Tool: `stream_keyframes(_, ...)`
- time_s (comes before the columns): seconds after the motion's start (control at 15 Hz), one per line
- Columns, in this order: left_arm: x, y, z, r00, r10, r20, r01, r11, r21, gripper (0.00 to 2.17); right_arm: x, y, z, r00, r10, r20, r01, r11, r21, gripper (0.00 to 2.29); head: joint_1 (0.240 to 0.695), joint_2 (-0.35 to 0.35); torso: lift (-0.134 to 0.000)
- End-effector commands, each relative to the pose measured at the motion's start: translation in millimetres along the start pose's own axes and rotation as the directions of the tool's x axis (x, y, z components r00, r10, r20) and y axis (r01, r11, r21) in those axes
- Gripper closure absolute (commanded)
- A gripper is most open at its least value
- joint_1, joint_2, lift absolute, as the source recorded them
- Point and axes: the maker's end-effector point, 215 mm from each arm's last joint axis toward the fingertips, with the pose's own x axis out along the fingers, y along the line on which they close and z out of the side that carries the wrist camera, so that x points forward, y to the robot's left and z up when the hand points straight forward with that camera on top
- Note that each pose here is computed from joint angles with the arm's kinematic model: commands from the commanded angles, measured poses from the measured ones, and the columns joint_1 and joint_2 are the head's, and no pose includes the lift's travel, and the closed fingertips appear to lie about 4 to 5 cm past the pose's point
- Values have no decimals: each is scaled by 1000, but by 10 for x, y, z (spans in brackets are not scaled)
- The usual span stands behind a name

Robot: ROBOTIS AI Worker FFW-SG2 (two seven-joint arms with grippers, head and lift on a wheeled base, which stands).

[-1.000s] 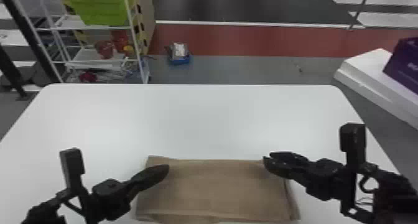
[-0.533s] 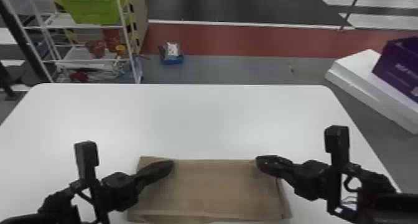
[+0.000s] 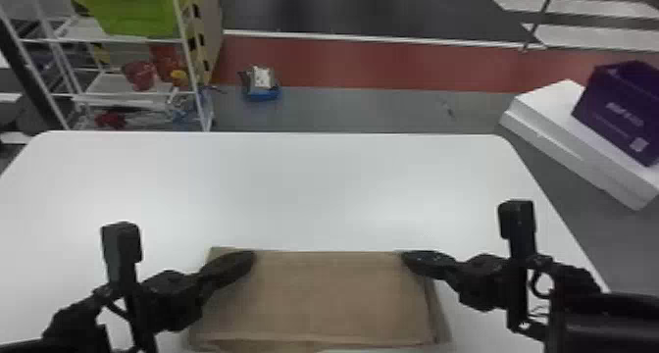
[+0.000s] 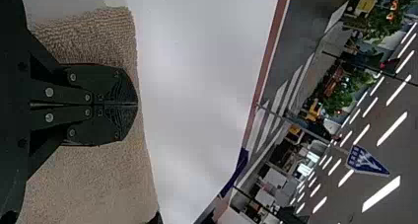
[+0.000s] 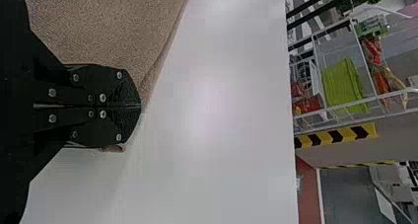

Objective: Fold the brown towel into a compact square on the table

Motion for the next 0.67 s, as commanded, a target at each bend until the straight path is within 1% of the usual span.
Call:
stream_keyframes(0.0, -21, 81, -7, 1000, 17, 0, -17, 1000, 4, 2142, -24, -105, -56, 1000, -15, -13, 15, 1000, 6, 1450, 695, -91, -124)
stream_keyframes(0.13, -21, 137, -15, 1000, 31, -3, -31, 1000, 5, 2142, -69, -205, -89, 999, -32, -13, 32, 999, 13, 1450, 695, -93, -124)
stream_keyframes(0.4, -58, 235, -37, 999, 52, -9, -51, 999, 5, 2142, -144, -297, 3, 999, -42, 24, 41, 999, 12, 1450, 695, -104, -124)
stream_keyframes(0.47, -87, 266, -16, 998, 59, -3, -59, 998, 5, 2142, -161, -284, 30, 999, -33, 34, 32, 999, 19, 1447, 695, -105, -124)
stream_keyframes(0.6, -192, 250, 75, 998, 57, 21, -58, 998, 6, 2142, -250, -208, 204, 997, -6, 78, 4, 999, 34, 1447, 695, -100, -124)
